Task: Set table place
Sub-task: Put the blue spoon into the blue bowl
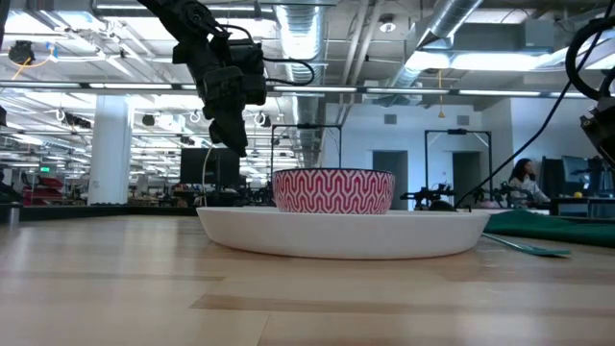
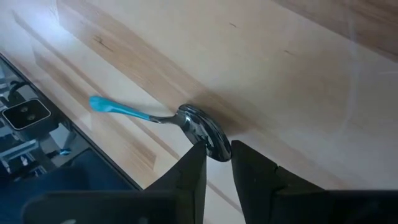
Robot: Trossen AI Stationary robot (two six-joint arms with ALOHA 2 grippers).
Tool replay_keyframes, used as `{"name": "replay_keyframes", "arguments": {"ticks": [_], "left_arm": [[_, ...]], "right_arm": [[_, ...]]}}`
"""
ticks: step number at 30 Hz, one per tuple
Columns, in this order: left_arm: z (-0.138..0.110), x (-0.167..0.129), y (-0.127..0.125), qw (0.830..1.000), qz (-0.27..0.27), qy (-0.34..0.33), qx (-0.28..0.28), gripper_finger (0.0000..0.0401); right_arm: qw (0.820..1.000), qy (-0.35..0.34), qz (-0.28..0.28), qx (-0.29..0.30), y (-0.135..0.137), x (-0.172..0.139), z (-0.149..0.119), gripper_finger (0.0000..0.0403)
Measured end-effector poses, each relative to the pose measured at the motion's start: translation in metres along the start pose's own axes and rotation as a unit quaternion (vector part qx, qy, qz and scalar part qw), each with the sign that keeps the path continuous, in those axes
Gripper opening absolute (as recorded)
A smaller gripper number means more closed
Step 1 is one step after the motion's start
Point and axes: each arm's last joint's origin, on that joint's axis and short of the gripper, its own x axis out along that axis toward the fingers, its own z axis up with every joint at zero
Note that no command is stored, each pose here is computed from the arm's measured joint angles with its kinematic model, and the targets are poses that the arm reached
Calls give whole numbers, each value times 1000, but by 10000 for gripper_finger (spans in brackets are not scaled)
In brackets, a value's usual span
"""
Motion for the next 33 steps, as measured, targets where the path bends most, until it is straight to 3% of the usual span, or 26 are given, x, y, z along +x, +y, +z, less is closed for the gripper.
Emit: {"name": "replay_keyframes", "arguments": {"ticks": [14,22,25,30,33], "left_arm": [[0,0,0,1000,0,1,-2,171],[0,0,0,1000,0,1,-2,171],[0,0,0,1000,0,1,-2,171],[0,0,0,1000,0,1,-6,171],[0,0,0,1000,0,1,-6,171]], "right_arm": [[1000,-26,-2,-1,-1,0,2,98],[1000,-12,-5,3,-1,20,2,96],[1000,-9,0,10,-1,24,2,82],[1000,-2,29,-13,5,25,0,24],[999,-17,40,-30,6,25,1,24]]}}
